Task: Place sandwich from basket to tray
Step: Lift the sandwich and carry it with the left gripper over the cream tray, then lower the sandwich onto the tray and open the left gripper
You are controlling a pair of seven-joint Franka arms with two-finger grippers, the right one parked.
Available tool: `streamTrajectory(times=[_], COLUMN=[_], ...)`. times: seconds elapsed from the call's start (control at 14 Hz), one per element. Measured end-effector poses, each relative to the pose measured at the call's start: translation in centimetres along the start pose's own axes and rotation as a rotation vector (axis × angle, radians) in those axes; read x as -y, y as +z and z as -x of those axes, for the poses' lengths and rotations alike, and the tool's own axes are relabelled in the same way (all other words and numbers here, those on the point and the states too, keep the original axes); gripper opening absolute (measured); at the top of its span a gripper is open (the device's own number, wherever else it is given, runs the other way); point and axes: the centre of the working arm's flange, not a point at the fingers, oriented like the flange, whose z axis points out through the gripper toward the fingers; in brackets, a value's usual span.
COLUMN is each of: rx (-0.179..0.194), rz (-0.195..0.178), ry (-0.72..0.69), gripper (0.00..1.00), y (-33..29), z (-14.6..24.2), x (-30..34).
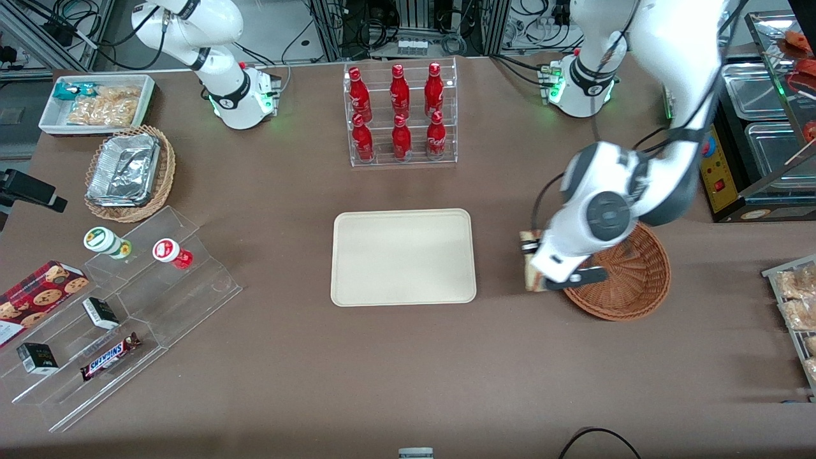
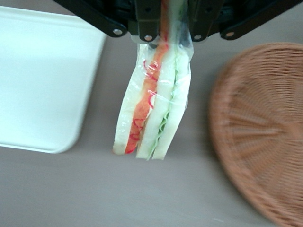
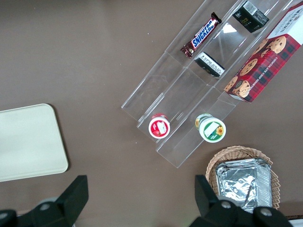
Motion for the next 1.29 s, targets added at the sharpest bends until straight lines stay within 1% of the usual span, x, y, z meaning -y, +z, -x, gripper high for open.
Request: streamTrajectory(times=[0.21, 0.43, 0.57, 0.79, 1.07, 1.29], rx=[0.002, -0.018, -0.024, -0.017, -0.006, -0.013], rz=[0.009, 0.035, 0.049, 0.051, 0.043, 0.052], ry=[-0.025, -0.052, -0.057, -0.080, -0.070, -0.045], gripper=[0.15, 0.15, 0.15, 0.15, 0.15, 0.15], y=[3.0, 4.1, 5.0, 7.1, 9.1, 10.7], z=[1.2, 3.8, 5.1, 6.1, 6.6, 7.9], x=[-8.8, -16.5, -20.0, -22.6, -23.7, -25.2])
